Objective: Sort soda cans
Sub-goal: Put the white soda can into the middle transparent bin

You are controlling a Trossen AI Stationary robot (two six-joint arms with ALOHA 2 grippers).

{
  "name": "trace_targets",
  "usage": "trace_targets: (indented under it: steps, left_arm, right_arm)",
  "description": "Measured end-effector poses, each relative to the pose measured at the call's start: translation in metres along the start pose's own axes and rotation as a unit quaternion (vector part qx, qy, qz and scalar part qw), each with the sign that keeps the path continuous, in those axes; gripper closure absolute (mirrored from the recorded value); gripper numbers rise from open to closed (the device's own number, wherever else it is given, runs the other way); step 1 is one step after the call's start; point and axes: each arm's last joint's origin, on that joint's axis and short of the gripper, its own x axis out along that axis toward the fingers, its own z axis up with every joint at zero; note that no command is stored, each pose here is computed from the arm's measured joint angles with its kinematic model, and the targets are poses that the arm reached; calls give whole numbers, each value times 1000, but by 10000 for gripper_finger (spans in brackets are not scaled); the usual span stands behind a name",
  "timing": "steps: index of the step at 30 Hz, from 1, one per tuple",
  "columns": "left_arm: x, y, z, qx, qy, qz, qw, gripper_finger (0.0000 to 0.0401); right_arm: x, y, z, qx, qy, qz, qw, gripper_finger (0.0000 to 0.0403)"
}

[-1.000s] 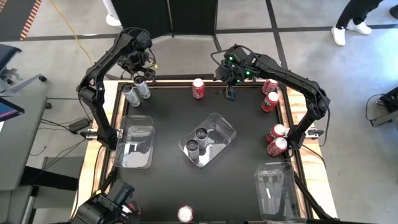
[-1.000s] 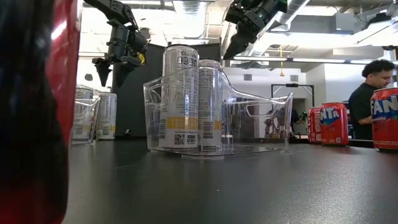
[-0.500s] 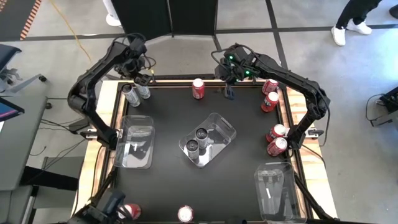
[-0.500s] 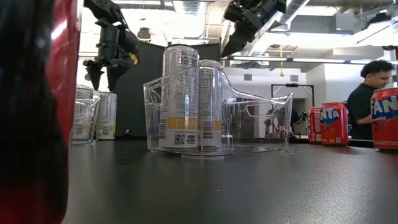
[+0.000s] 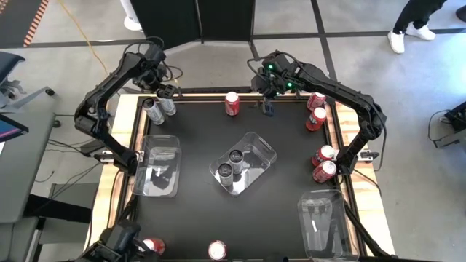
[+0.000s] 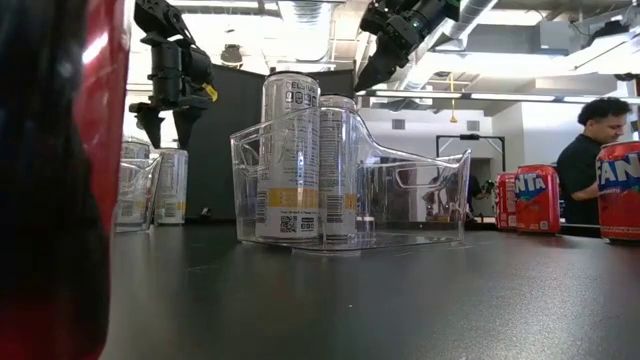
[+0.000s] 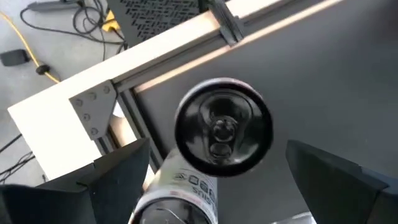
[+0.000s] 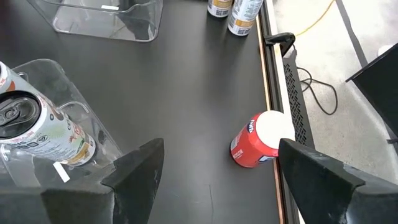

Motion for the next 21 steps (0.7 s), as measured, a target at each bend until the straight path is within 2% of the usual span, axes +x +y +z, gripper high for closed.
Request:
trace_targets:
  steps: [4, 11, 21]
  left_arm:
    - [1, -1, 4, -4, -14, -1, 1000, 31]
    - [22, -3, 10, 1, 18, -4, 1000, 31]
    - [22, 1, 10, -4, 18, -13, 1000, 31]
  right_arm:
    - [0, 0, 0, 1, -2, -1, 1000, 72]
    - [0, -1, 1, 0, -5, -3, 1000, 72]
    - [0, -1, 1, -1, -5, -3, 1000, 72]
